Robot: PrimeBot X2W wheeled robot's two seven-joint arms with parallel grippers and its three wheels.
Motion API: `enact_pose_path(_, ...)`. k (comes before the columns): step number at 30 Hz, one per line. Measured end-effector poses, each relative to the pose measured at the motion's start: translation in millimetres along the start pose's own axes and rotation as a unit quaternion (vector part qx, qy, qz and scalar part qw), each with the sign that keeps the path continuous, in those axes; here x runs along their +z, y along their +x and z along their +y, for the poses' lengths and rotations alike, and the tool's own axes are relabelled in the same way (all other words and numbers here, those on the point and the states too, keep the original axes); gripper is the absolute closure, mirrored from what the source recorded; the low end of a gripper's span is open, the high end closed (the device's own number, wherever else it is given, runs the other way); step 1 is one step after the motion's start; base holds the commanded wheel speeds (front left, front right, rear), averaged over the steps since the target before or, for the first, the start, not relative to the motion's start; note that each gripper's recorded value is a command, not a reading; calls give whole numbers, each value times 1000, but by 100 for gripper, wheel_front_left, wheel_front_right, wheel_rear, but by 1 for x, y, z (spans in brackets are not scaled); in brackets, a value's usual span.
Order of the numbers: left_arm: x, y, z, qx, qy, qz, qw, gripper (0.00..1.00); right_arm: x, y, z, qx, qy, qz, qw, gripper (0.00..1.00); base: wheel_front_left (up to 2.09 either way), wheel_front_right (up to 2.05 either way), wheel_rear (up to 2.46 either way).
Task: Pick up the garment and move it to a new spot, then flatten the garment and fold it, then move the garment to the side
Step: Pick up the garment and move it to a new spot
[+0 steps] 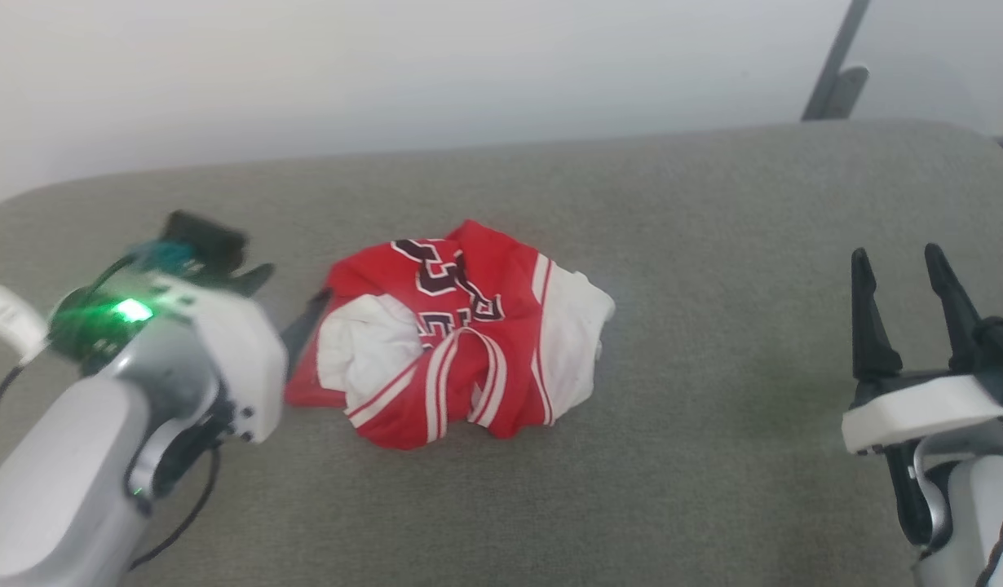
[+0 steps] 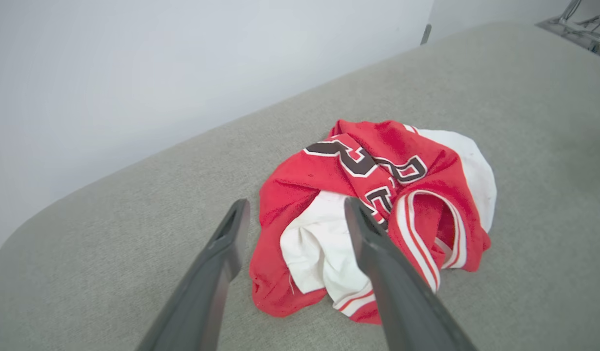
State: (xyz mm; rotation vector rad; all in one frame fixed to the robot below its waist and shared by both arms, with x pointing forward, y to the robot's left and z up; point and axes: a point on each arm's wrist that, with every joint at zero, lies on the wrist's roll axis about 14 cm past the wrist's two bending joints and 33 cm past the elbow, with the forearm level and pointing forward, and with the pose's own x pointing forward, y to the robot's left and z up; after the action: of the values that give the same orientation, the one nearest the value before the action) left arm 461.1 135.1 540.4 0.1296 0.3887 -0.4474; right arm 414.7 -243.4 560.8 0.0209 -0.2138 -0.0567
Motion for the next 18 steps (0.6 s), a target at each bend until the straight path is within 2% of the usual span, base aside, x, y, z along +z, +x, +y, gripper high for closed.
enact_pose_path(7, 3, -69, 50, 101, -28, -107, 989, 0, 7, -6, 13, 20, 6, -10, 1000, 0, 0, 0, 0)
enact_pose_path(18, -36, -149, 85, 214, -65, -183, 957, 0, 6, -13, 26, 37, 16, -10, 999, 0, 0, 0, 0)
